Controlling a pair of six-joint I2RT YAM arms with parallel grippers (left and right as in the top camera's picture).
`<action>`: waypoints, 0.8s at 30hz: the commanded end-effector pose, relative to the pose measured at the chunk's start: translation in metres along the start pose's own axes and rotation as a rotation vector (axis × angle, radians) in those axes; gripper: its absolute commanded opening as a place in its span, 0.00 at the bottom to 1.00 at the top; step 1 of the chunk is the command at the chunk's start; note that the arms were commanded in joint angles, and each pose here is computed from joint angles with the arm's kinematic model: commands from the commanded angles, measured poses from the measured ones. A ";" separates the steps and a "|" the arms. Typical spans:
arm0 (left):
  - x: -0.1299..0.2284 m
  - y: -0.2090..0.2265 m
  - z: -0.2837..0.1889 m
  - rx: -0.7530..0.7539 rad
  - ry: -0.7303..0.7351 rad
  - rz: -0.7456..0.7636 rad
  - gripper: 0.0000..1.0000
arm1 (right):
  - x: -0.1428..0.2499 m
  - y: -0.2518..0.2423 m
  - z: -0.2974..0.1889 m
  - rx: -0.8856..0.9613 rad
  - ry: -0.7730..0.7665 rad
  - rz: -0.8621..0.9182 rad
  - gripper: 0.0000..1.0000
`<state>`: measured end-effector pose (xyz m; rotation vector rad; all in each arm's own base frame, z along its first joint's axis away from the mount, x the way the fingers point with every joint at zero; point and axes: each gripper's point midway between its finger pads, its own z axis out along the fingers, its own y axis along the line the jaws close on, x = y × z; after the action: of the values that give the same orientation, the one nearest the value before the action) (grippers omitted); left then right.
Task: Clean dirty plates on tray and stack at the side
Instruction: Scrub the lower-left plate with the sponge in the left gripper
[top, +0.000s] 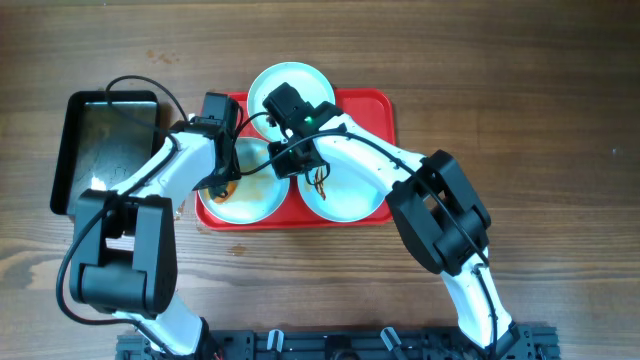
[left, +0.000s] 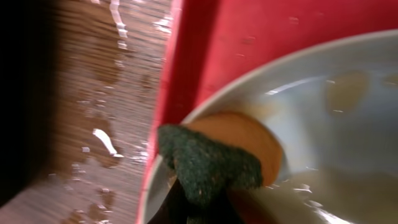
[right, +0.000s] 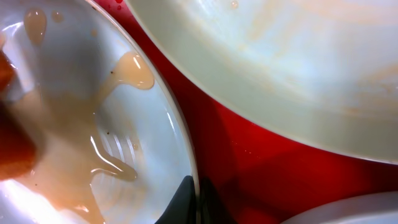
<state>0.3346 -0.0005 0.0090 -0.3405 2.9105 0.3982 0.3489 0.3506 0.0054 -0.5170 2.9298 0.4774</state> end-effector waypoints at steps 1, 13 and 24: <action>-0.017 0.030 -0.002 -0.167 -0.057 -0.037 0.04 | 0.008 -0.009 0.009 0.035 0.027 0.002 0.04; -0.004 -0.063 -0.040 0.405 0.075 -0.053 0.04 | 0.007 -0.008 0.009 0.033 0.025 0.002 0.04; 0.027 0.010 0.005 -0.035 0.124 -0.063 0.04 | 0.007 -0.008 0.009 0.032 0.027 0.002 0.04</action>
<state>0.3230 -0.0485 0.0046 -0.3988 3.0414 -0.0118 0.3475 0.3504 0.0052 -0.5199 2.9345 0.4775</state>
